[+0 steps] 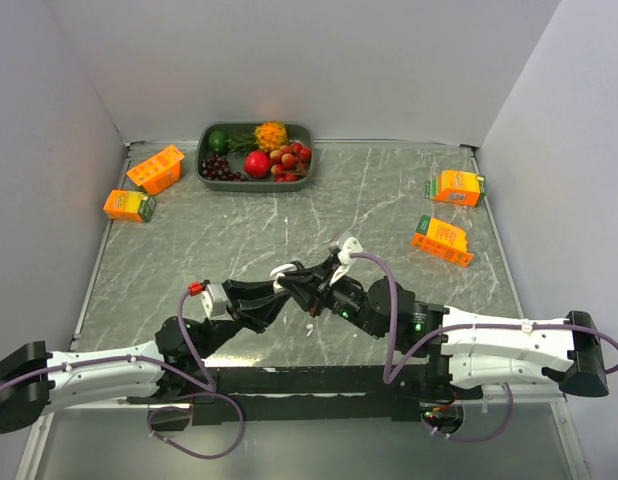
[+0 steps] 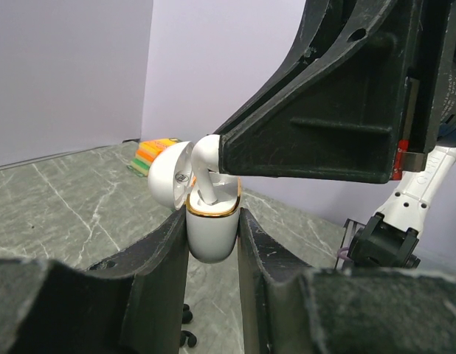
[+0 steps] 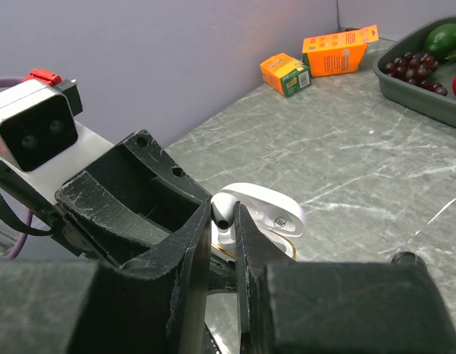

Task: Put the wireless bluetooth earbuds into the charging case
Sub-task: Place the earbud in the charging case.

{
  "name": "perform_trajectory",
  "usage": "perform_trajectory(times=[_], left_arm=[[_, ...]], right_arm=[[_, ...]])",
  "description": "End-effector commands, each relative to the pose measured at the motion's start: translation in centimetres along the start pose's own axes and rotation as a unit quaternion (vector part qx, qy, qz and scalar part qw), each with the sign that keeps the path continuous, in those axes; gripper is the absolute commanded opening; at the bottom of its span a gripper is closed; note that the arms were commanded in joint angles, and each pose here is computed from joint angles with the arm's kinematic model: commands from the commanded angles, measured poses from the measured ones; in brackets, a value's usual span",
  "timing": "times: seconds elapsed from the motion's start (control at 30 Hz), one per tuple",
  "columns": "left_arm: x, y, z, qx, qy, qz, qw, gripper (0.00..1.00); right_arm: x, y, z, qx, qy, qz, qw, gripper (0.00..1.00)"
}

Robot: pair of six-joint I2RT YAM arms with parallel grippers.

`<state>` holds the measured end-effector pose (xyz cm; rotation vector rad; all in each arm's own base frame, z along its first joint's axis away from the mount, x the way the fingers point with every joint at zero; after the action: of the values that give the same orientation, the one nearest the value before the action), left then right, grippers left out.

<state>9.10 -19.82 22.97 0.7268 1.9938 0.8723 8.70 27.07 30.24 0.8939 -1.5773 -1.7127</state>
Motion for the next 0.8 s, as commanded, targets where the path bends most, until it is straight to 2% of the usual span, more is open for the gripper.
perform_trajectory(times=[0.0,0.23,0.67,0.77], left_arm=[[-0.1,0.7,-0.5,0.013,-0.016,-0.021,1.0,0.01],[-0.1,0.8,-0.5,0.015,-0.011,-0.021,1.0,0.01],[-0.1,1.0,-0.5,0.015,-0.011,-0.026,0.999,0.01],[-0.1,1.2,-0.5,0.015,-0.009,-0.029,0.999,0.01]], right_arm=[[-0.3,1.4,0.6,-0.015,0.006,-0.026,1.0,0.0],[-0.3,2.0,0.9,-0.02,0.005,-0.044,0.999,0.0],[-0.5,0.8,1.2,-0.016,0.002,-0.017,1.0,0.0],[-0.3,0.8,1.0,-0.016,-0.006,-0.01,1.0,0.11]])
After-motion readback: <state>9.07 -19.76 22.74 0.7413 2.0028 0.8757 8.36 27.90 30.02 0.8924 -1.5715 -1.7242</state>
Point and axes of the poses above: each gripper's point midway between its finger pads, its own x axis back along the fingers, its own z axis along the line the jaws close on, y = z × x, the point moved 9 cm from there along x, back along the fingers, and after that the axes turned 15 degrees about x, right-handed, at the moved point
